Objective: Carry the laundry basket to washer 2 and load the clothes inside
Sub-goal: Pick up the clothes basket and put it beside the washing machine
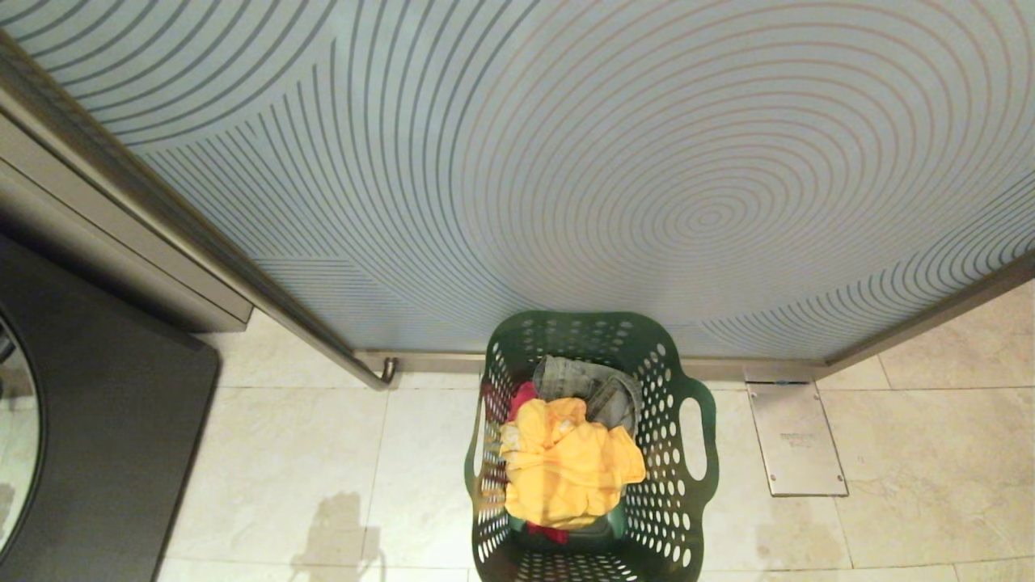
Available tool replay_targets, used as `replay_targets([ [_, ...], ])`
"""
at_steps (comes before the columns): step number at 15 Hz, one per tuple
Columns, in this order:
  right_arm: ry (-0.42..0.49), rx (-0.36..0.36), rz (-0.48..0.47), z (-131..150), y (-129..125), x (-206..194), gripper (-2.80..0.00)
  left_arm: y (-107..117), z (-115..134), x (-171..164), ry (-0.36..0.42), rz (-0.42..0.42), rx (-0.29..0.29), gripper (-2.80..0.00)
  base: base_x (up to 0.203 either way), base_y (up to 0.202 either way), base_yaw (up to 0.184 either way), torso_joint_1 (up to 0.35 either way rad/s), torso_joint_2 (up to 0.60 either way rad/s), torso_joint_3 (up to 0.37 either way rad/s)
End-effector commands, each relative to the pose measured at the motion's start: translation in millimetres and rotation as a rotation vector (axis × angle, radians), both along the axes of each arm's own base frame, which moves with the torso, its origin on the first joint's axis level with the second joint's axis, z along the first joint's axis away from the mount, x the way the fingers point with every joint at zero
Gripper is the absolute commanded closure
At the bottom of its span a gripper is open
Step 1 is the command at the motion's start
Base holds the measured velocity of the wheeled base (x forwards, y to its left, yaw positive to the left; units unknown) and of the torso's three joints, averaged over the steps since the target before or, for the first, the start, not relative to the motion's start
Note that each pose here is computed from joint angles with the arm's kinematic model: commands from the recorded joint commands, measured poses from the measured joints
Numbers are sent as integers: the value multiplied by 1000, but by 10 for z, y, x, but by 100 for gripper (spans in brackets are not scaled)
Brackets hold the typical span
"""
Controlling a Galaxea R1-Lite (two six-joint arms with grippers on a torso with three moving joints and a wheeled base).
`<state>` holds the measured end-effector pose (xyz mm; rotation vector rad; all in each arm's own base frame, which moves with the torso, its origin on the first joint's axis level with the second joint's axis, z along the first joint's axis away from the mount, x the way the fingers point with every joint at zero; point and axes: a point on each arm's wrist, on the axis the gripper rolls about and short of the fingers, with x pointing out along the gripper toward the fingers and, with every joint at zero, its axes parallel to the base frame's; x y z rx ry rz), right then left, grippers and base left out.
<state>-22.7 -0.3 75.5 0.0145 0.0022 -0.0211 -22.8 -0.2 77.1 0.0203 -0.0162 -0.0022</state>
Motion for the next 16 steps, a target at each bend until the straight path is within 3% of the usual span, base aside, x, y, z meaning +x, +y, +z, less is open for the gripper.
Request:
replay_targets([
  [1, 0, -32, 5, 0, 1, 0, 0, -1, -15, 5, 8, -4, 7, 0, 0, 0, 0, 0, 0, 0],
  [3, 4, -82, 11, -3, 2, 0, 0, -1, -13, 5, 7, -5, 6, 0, 0, 0, 0, 0, 0, 0],
  [5, -18, -80, 8, 67, 2, -19, 0, -1, 15, -4, -7, -5, 10, 0, 0, 0, 0, 0, 0, 0],
  [7, -89, -62, 1, 474, 2, -122, 0, -4, 248, -72, -55, -17, 14, 0, 0, 0, 0, 0, 0, 0],
  [8, -83, -40, 1, 743, 3, -167, 0, -7, 406, -101, -32, -28, 15, 0, 0, 0, 0, 0, 0, 0],
  [9, -11, -7, 6, 949, 4, -129, 0, -9, 541, -87, 38, -40, 14, 0, 0, 0, 0, 0, 0, 0],
  [11, 194, 52, 28, 1099, 8, 106, 0, -17, 638, 45, 217, -76, 6, 0, 0, 0, 0, 0, 0, 0],
  [12, 291, 73, 35, 1122, 10, 245, -280, -22, 653, 121, 295, -100, 2, 0, 0, 0, 0, 0, 0, 0],
  [16, 526, 124, 53, 1153, 13, 799, -280, -37, 724, 420, 499, -177, 7, 0, 0, 0, 0, 0, 0, 0],
])
